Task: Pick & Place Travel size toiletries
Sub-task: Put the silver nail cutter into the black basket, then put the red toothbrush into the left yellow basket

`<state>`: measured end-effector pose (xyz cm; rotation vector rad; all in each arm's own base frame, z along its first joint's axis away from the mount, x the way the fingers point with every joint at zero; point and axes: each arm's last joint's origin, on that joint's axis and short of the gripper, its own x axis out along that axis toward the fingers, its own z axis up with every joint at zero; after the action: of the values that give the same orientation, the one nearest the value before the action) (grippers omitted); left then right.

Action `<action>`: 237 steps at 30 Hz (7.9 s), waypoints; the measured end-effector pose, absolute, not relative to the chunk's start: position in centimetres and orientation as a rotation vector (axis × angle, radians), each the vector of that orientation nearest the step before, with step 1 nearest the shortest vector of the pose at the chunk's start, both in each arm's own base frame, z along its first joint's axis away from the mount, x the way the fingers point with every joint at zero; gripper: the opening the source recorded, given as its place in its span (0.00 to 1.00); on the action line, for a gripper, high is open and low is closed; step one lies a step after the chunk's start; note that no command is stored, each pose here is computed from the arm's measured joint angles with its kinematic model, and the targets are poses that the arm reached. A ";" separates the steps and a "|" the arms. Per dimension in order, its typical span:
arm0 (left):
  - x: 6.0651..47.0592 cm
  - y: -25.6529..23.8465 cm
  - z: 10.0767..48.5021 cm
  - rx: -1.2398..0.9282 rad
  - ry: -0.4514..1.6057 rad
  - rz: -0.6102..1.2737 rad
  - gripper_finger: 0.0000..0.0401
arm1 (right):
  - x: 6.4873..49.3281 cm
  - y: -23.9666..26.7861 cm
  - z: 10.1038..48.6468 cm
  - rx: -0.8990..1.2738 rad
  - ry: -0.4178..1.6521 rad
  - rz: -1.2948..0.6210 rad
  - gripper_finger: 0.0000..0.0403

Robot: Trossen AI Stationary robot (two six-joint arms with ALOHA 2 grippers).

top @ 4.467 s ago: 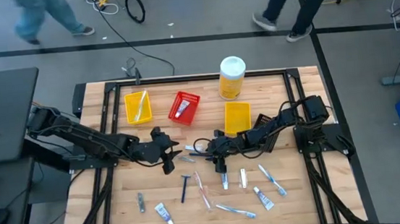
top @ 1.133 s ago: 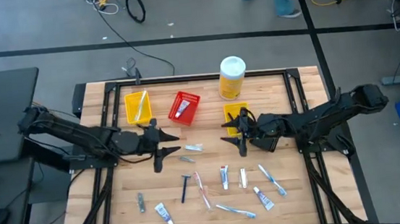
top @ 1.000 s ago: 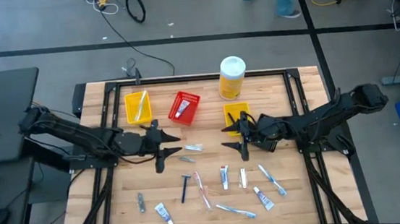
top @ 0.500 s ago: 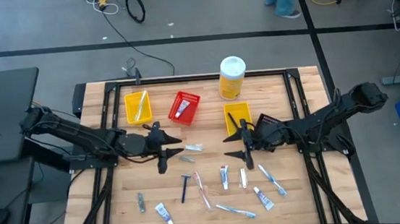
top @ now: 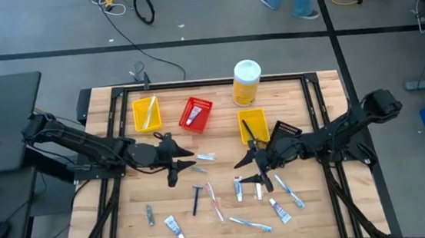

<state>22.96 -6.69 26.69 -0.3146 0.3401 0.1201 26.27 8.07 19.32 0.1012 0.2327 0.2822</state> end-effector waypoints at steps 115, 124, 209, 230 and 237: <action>21.1 -6.4 25.5 -0.191 0.480 0.283 0.41 | 24.5 3.3 24.7 0.129 0.926 -0.512 0.08; 21.1 -6.3 25.5 -0.157 0.483 0.279 0.41 | 18.4 3.7 23.4 0.377 1.257 -0.596 0.08; 31.3 -11.1 17.2 -0.194 0.584 -0.255 0.41 | 25.8 3.0 24.6 0.111 0.544 0.199 0.57; 34.4 -13.8 15.0 0.099 0.761 -0.446 0.54 | 26.9 3.1 22.9 0.132 0.606 0.189 0.52; 34.6 -14.0 12.1 0.192 0.818 -0.451 0.55 | 26.9 3.1 22.9 0.130 0.600 0.190 0.54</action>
<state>34.61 -13.99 12.11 0.1924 0.8181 -0.4512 26.91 3.11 22.91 0.1305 0.6005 0.1896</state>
